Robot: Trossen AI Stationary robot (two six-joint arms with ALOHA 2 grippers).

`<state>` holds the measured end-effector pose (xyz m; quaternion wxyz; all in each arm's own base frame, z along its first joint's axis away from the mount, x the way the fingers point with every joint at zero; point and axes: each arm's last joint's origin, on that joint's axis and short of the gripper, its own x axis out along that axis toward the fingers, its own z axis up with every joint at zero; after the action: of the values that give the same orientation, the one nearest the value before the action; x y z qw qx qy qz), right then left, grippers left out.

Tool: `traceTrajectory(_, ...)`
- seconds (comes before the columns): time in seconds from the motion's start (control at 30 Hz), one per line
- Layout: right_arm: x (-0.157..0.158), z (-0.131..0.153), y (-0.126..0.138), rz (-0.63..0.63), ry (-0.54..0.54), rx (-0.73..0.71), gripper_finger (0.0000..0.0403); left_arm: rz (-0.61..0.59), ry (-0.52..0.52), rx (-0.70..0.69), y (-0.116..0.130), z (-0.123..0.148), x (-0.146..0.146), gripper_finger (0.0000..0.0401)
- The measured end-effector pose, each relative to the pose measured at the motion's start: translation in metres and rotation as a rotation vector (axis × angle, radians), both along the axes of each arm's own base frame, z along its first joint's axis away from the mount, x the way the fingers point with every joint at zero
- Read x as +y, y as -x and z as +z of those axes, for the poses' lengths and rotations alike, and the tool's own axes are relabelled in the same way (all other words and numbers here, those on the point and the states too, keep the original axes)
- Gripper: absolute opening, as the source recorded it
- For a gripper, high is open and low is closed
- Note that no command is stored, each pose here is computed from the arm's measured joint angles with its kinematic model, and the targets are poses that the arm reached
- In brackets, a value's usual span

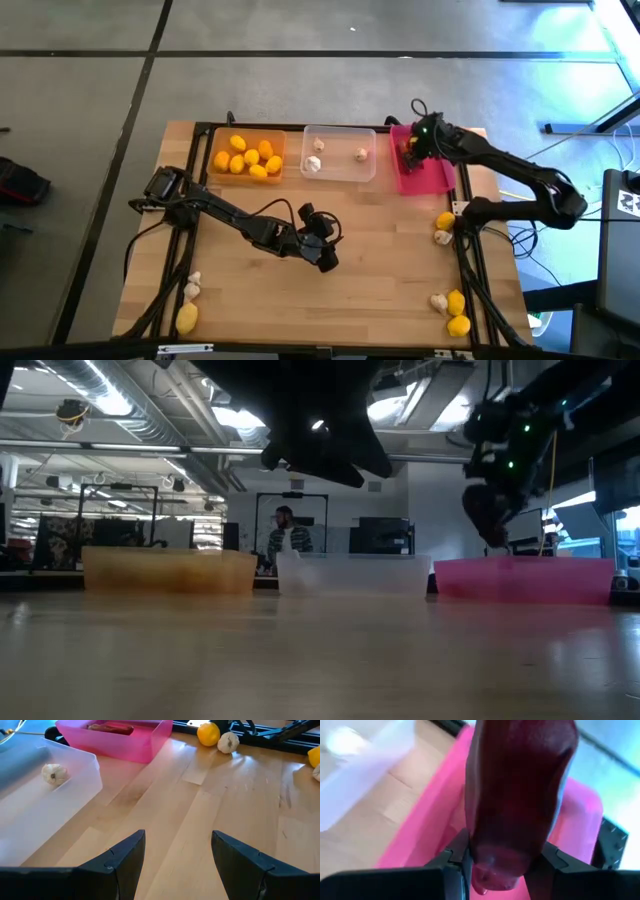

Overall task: Sort produce into baskets
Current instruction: Put the red chili pepper into the red bin

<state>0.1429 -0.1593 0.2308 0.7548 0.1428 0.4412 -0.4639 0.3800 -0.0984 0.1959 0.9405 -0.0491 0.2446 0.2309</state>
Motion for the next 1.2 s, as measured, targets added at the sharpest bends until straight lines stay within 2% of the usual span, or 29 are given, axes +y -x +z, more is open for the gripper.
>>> traceTrajectory(0.23,-0.03,-0.028,0.013,-0.126,-0.119,0.073,0.0122,0.0,0.0,0.0,0.0,0.0,0.0,0.0223)
traceTrajectory(0.5,-0.041,-0.041,0.01,-0.158,-0.208,0.124,0.0122,0.001,0.0,0.0,0.0,0.0,0.0,0.0224)
traceTrajectory(0.77,-0.046,-0.05,0.008,-0.177,-0.218,0.197,0.0122,0.001,0.0,0.0,0.0,0.0,0.0,0.0224)
traceTrajectory(1.1,-0.047,-0.052,0.007,-0.159,-0.226,0.203,0.0123,-0.003,-0.006,0.003,0.0,0.0,0.0,0.0224)
traceTrajectory(1.2,-0.047,-0.052,0.007,-0.158,-0.226,0.204,0.0136,-0.003,-0.006,0.003,0.0,0.0,0.0,0.0224)
